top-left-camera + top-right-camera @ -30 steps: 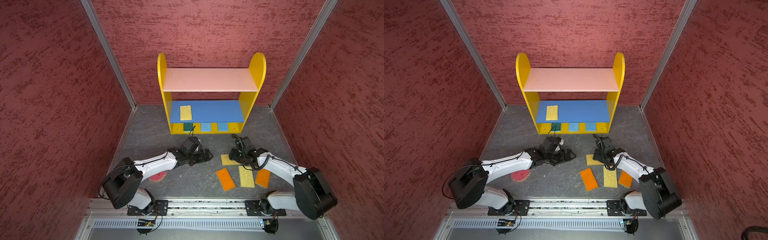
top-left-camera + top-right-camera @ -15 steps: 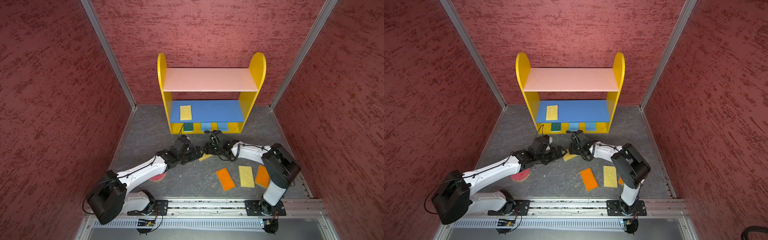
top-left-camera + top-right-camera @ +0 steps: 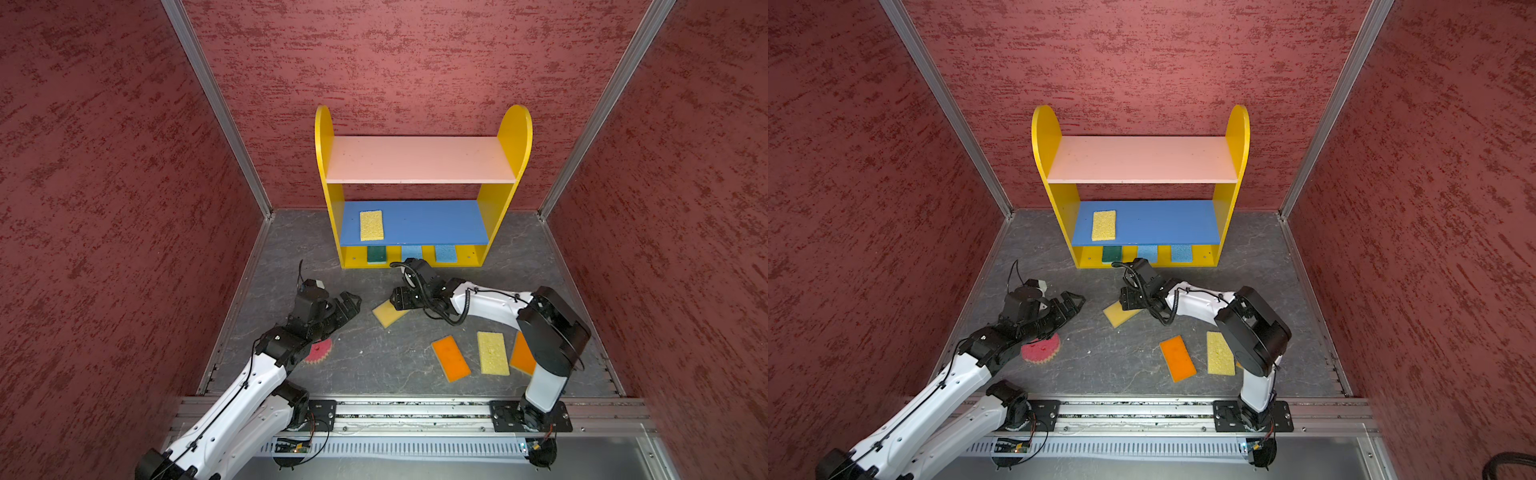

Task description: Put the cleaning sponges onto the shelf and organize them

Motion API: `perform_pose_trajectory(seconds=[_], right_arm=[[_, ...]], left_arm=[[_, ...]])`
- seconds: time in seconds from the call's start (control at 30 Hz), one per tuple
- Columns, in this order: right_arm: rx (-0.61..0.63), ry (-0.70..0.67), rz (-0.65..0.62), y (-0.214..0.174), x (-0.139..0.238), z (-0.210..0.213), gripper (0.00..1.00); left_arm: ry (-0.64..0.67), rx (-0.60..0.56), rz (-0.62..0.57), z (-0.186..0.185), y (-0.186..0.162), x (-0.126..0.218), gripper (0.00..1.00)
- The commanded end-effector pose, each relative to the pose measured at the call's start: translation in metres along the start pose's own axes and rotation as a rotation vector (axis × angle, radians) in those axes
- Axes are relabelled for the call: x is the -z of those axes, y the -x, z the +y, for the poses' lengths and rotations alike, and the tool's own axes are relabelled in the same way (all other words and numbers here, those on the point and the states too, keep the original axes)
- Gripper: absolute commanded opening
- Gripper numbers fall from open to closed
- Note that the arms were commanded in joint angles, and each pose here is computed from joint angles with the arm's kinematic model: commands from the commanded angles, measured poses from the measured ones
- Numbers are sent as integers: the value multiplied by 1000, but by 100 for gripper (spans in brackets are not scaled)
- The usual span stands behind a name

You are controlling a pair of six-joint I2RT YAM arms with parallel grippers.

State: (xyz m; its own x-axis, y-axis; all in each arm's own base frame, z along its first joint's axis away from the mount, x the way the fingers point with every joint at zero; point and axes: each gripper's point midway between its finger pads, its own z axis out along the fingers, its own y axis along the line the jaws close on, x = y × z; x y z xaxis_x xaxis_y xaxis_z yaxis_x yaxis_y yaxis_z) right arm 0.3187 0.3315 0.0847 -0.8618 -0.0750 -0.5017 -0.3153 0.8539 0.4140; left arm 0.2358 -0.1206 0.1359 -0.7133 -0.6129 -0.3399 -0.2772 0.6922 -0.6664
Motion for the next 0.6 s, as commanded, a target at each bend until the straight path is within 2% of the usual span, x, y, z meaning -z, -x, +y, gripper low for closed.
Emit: perform_pose_trajectory(seconds=[0.0, 0.2, 0.4, 0.57], right_arm=[[25, -54, -49, 7, 29, -10, 73], [-121, -221, -16, -21, 64, -73, 73], [-299, -451, -53, -60, 121, -153, 79], [-422, -571, -75, -93, 156, -189, 83]], left_arm=[[25, 14, 61, 11, -11, -11, 100], [4, 9, 119, 4, -17, -29, 100], [-19, -13, 126, -6, -13, -37, 100], [-46, -28, 143, -16, -13, -44, 100]])
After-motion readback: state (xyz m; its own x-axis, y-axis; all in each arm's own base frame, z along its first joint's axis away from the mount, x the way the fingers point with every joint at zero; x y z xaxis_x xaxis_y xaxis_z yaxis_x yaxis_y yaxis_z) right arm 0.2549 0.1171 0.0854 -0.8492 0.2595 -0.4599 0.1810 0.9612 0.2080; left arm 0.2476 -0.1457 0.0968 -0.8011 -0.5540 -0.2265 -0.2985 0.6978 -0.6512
